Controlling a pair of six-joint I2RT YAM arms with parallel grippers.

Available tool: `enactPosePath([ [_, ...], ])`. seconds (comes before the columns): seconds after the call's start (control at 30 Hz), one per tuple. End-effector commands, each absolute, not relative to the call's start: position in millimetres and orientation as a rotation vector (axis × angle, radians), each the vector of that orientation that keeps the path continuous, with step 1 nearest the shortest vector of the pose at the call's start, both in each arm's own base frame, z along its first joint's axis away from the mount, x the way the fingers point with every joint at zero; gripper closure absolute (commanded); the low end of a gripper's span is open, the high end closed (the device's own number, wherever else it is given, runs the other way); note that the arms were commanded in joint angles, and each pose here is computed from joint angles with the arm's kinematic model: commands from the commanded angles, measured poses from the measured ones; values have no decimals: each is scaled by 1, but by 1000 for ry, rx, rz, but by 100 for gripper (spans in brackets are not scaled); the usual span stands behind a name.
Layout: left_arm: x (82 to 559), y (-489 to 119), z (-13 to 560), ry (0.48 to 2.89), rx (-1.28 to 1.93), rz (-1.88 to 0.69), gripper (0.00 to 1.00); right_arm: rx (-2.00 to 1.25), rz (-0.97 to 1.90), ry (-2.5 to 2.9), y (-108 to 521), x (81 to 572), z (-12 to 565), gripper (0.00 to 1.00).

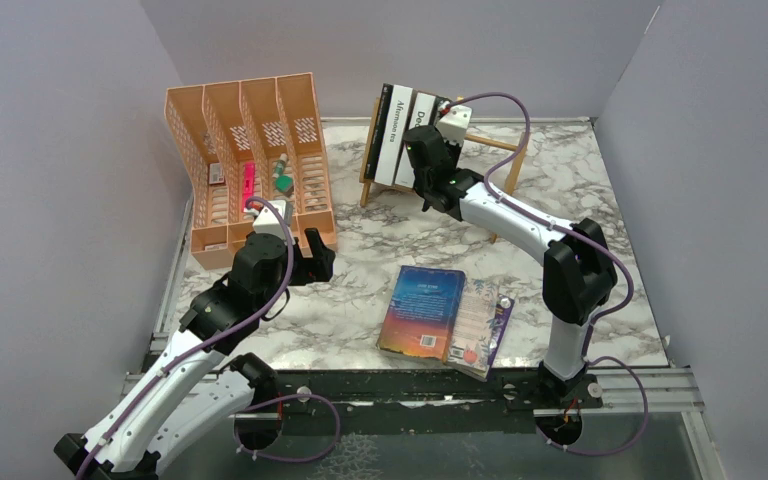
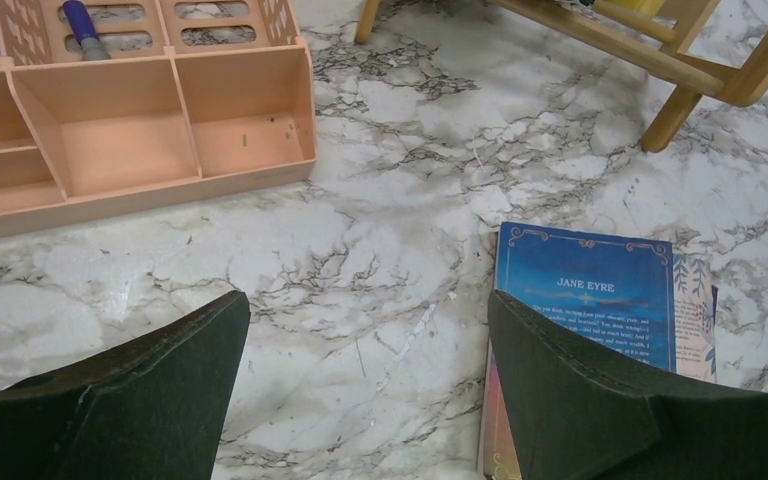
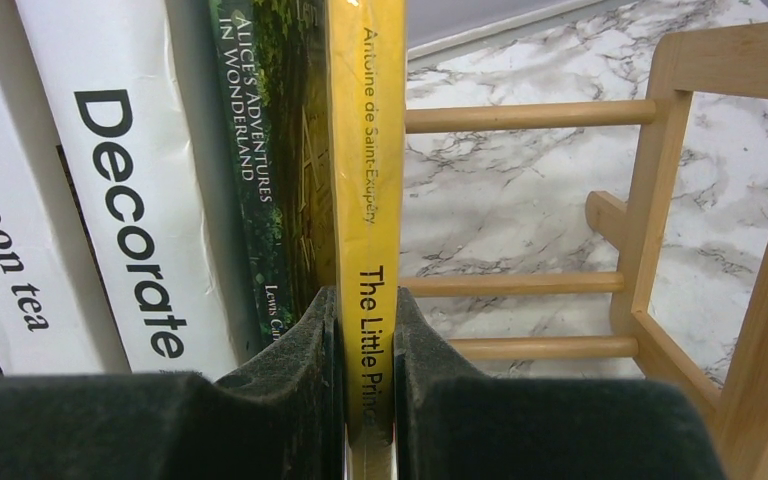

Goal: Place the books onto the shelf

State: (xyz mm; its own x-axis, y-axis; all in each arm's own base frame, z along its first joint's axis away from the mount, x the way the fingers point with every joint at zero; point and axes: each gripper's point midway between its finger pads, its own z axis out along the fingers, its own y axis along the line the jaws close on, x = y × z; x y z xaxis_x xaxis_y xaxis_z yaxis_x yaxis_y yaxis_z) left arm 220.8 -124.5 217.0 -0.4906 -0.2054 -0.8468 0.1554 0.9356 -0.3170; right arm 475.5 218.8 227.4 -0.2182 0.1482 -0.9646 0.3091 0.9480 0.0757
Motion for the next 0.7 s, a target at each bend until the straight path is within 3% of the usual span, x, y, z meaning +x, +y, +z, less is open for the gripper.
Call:
enactPosePath([
  [0.0,221,-128,218,2036,-11,-455,11,433,-109,1741,220,483,234,97],
  [0.1,221,-128,218,2035,-13,-455,11,428,-115,1759,221,482,227,89],
  [0.17,221,-128,218,2033,-13,-457,11,438,-113,1767,221,482,224,75],
  [0.23,221,-128,218,2036,-9,-458,11,448,-111,1773,221,481,221,69],
  [0.67,221,-130,217,2038,2,-468,10,436,3,1797,222,464,251,59],
])
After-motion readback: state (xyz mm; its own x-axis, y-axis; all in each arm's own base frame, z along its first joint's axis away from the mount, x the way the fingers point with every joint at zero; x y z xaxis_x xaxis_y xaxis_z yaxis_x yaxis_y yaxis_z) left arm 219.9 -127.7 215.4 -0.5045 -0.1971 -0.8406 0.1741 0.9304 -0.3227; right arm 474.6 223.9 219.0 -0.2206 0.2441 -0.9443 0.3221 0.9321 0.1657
